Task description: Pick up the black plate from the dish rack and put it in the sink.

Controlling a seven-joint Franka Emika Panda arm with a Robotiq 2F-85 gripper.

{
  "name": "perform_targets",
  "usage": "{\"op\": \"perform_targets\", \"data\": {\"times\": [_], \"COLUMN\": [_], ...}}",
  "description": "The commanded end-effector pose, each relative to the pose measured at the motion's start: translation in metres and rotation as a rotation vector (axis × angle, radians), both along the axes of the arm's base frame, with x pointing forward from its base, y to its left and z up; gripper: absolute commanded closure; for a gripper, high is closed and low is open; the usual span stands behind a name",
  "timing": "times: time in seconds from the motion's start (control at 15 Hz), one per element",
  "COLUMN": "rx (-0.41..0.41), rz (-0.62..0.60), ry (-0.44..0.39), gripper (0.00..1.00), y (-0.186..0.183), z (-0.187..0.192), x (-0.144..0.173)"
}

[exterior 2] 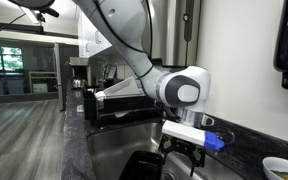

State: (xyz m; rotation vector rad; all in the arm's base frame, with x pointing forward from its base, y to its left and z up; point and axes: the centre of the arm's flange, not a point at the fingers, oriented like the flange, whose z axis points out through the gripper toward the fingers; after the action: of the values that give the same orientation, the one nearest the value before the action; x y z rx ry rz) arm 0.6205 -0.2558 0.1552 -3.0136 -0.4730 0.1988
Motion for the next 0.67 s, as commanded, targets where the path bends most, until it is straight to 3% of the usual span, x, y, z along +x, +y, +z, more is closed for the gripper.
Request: {"op": "perform_targets", "data": {"times": [0.0,0.6], "rx": [-0.1,-0.122], "rz": [-0.041,-0.388], "ry": [-0.013,-0.001], "gripper": [0.0,0.0], "y": [0.019,0.047], "z": [0.035,0.107], "x": [-0.045,-0.087]}}
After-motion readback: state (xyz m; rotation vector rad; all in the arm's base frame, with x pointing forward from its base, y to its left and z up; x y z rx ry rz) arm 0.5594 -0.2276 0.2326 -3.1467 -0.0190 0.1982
